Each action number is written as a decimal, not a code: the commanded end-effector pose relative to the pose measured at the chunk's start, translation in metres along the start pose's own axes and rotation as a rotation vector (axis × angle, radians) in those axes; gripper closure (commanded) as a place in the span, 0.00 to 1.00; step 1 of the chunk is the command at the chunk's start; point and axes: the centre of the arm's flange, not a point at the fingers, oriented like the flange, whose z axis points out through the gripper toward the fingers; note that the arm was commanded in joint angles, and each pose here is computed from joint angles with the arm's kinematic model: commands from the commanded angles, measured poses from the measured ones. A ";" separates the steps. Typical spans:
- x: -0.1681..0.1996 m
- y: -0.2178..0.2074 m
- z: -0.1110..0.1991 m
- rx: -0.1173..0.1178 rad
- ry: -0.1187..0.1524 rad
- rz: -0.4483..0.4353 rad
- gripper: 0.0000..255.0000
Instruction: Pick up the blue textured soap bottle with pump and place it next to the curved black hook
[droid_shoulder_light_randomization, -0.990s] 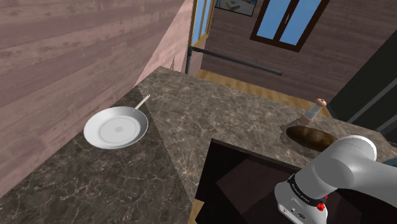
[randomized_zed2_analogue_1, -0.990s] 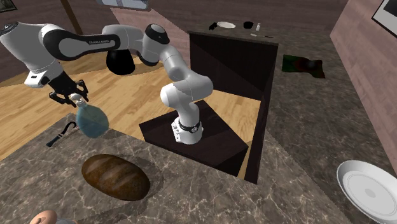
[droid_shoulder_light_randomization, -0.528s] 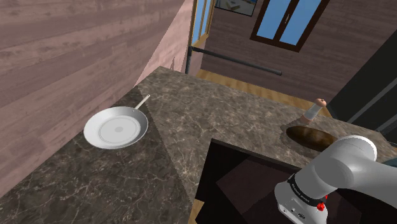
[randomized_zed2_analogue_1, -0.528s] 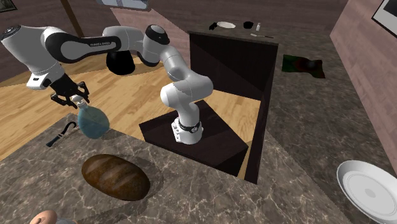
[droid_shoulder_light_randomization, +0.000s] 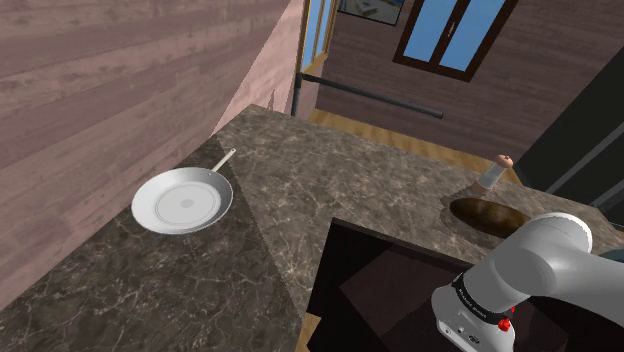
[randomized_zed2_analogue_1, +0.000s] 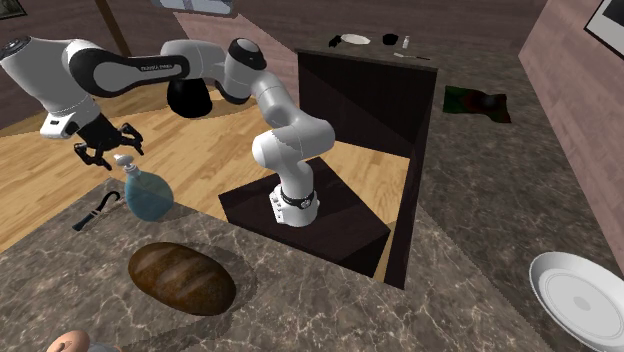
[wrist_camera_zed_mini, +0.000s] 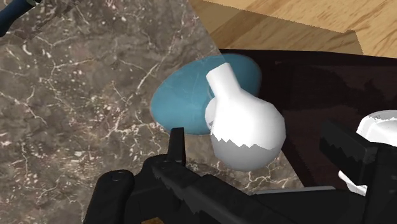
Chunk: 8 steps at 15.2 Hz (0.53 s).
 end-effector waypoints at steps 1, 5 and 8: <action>0.000 0.000 -0.021 0.000 0.000 0.000 0.00; 0.000 0.000 -0.045 0.000 0.000 0.000 0.00; 0.000 0.000 -0.045 0.000 0.000 0.000 0.00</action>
